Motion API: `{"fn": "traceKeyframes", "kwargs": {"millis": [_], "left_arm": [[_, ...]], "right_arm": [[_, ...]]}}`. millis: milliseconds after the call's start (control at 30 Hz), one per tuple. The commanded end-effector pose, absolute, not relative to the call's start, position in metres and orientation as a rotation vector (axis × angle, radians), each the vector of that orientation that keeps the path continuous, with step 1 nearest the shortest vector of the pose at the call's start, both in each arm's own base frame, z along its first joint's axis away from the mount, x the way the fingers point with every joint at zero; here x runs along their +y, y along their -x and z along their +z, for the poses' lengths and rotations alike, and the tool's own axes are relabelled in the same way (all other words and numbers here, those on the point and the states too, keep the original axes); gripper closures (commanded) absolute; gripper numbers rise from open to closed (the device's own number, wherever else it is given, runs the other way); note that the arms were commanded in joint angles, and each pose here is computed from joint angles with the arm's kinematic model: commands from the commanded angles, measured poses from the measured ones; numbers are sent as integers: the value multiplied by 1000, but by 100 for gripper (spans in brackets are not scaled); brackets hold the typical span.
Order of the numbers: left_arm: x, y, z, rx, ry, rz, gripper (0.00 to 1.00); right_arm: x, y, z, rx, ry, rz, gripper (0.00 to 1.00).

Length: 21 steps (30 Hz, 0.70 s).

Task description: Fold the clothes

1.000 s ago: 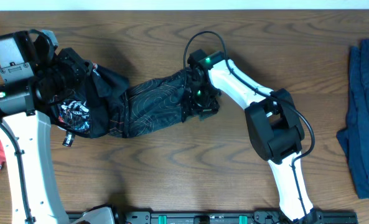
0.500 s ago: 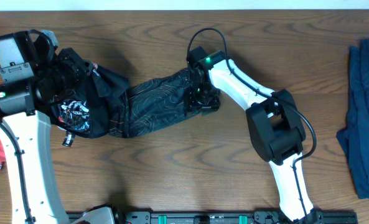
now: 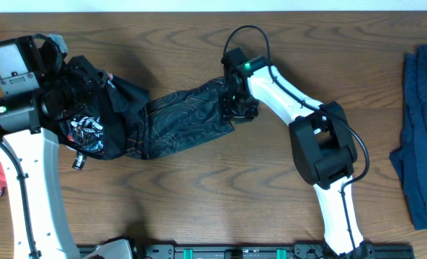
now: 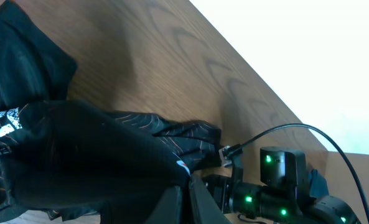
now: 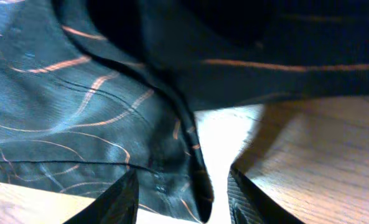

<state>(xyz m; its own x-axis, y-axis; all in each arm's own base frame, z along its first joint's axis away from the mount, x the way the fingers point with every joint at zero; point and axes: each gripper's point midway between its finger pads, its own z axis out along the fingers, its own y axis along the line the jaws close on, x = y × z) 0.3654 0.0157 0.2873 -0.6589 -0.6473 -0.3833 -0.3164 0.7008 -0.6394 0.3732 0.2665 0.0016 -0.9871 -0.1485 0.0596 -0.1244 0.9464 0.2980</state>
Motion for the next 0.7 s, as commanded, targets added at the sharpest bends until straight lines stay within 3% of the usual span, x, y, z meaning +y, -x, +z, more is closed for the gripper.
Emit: {"fn": "traceKeyframes", "kwargs": {"millis": [0, 100, 333, 467, 667], "left_arm": [[17, -365, 292, 2297, 703, -690, 94], [17, -365, 292, 2297, 699, -689, 94], [17, -365, 292, 2297, 699, -689, 94], [17, -365, 292, 2298, 700, -689, 94], [16, -365, 292, 2298, 699, -689, 94]], "right_arm": [[270, -353, -30, -2977, -297, -350, 55], [280, -342, -32, -2964, -342, -342, 58], [283, -320, -49, -2928, -380, -312, 98], [270, -320, -54, -2925, -350, -276, 98], [228, -354, -43, -2997, -222, -184, 99]]}}
